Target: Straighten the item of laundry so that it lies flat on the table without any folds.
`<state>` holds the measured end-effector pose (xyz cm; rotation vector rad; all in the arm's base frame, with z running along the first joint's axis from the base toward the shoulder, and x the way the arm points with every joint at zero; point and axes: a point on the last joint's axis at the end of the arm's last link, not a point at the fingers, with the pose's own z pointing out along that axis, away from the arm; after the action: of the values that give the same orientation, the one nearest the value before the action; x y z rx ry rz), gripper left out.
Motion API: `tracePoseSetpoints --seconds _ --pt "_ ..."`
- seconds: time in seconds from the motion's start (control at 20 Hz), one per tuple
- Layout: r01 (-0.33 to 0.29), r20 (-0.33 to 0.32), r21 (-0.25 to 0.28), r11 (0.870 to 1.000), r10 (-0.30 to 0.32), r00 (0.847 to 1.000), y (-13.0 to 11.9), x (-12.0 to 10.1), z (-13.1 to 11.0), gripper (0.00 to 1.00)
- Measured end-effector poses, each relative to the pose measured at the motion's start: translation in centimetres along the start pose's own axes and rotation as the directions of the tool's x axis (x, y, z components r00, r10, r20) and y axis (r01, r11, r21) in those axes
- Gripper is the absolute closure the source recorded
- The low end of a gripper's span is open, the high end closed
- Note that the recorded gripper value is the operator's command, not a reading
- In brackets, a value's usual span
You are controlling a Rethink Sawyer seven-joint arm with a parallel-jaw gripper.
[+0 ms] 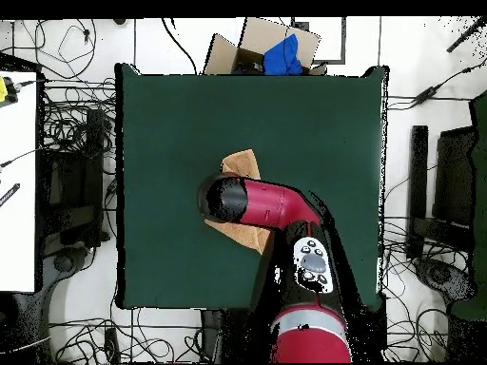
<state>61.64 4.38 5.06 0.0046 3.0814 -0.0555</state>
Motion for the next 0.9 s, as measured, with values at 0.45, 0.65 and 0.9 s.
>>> tracePoseSetpoints --seconds 0.45,0.65,0.9 --pt "-0.018 0.014 0.004 1.0 0.018 1.0 -1.0 0.3 1.8 0.0" --pt "-0.022 0.021 0.006 1.0 0.021 1.0 -1.2 0.5 2.7 0.0" --pt "-0.022 0.032 0.008 1.0 0.022 0.999 -1.2 0.6 3.3 0.0"
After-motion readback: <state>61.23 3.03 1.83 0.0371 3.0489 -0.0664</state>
